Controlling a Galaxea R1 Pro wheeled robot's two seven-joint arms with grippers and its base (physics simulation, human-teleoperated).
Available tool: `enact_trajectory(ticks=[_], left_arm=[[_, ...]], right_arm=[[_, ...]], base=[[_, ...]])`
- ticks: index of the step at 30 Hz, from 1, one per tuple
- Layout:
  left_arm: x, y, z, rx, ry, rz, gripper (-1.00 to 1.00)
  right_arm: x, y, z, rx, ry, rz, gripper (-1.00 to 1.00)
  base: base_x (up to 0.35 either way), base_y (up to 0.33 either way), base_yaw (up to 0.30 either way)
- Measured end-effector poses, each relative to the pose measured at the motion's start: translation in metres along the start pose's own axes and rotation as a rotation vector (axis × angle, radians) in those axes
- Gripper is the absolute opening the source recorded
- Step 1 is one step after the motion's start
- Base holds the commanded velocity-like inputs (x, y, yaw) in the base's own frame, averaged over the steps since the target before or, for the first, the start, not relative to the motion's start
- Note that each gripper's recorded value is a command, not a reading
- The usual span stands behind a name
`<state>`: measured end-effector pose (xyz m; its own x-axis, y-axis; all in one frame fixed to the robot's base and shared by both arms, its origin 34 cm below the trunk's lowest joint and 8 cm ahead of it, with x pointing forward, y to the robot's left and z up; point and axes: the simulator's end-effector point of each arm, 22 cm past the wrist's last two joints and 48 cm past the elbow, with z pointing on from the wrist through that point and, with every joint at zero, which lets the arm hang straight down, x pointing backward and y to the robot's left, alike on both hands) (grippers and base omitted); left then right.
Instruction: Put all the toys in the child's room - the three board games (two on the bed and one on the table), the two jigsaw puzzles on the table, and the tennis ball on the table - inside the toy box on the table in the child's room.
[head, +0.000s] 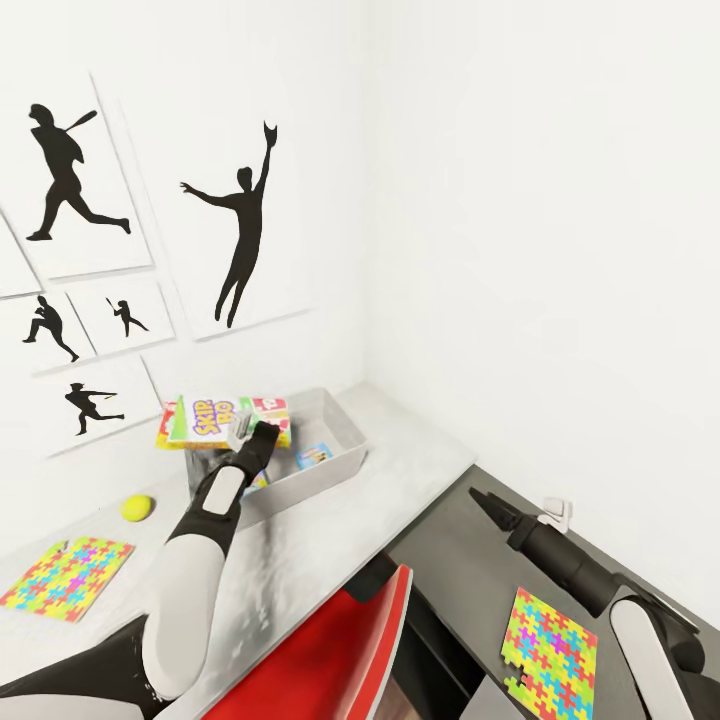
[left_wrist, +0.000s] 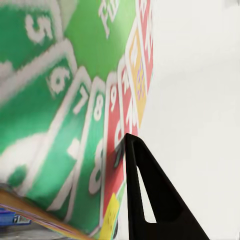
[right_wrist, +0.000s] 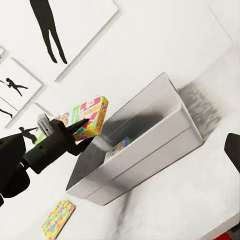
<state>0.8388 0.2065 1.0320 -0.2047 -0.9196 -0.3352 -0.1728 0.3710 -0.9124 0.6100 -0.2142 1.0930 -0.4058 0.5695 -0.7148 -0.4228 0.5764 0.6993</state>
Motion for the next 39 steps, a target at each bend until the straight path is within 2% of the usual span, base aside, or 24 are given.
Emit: enact_trajectory(ticks=[3, 6, 9, 12, 15, 17, 21, 25, 31, 39], left_arm=[[0.009, 0.001, 0.001, 0.001, 0.021, 0.001, -1.00], [0.023, 0.000, 0.001, 0.004, 0.069, -0.001, -1.00], [0.034, -0.004, 0.000, 0.021, 0.112, -0.027, -1.00], [0.044, -0.019, -0.002, 0.073, 0.167, -0.121, -1.00], [0.053, -0.030, -0.005, 0.109, 0.219, -0.191, -1.00], [0.055, -0.036, -0.006, 0.129, 0.241, -0.223, -1.00], [0.053, -0.044, -0.008, 0.154, 0.248, -0.269, -1.00], [0.052, -0.047, -0.008, 0.164, 0.246, -0.290, -1.00], [0.039, -0.054, -0.006, 0.188, 0.221, -0.295, -1.00], [0.036, -0.050, -0.003, 0.183, 0.211, -0.301, -1.00]], right_arm=[[0.000, 0.000, 0.000, -0.001, -0.001, 0.001, 1.00], [0.000, 0.000, 0.000, -0.001, -0.001, 0.000, 1.00], [0.000, 0.000, 0.000, -0.001, -0.001, 0.001, 1.00], [0.000, 0.001, 0.000, -0.002, -0.002, 0.002, 1.00], [0.000, 0.001, 0.001, -0.003, -0.003, 0.004, 1.00], [0.000, 0.002, 0.001, -0.004, -0.004, 0.005, 1.00], [0.000, 0.002, 0.001, -0.005, -0.005, 0.005, 1.00], [0.000, 0.002, 0.002, -0.005, -0.005, 0.006, 1.00], [0.001, -0.002, 0.001, 0.001, 0.000, 0.006, 1.00], [0.004, -0.006, 0.001, 0.009, 0.010, 0.009, 1.00]], base=[[0.000, 0.000, 0.000], [0.000, 0.000, 0.000], [0.000, 0.000, 0.000], [0.000, 0.000, 0.000], [0.000, 0.000, 0.000], [0.000, 0.000, 0.000], [0.000, 0.000, 0.000], [0.000, 0.000, 0.000], [0.000, 0.000, 0.000], [0.000, 0.000, 0.000]])
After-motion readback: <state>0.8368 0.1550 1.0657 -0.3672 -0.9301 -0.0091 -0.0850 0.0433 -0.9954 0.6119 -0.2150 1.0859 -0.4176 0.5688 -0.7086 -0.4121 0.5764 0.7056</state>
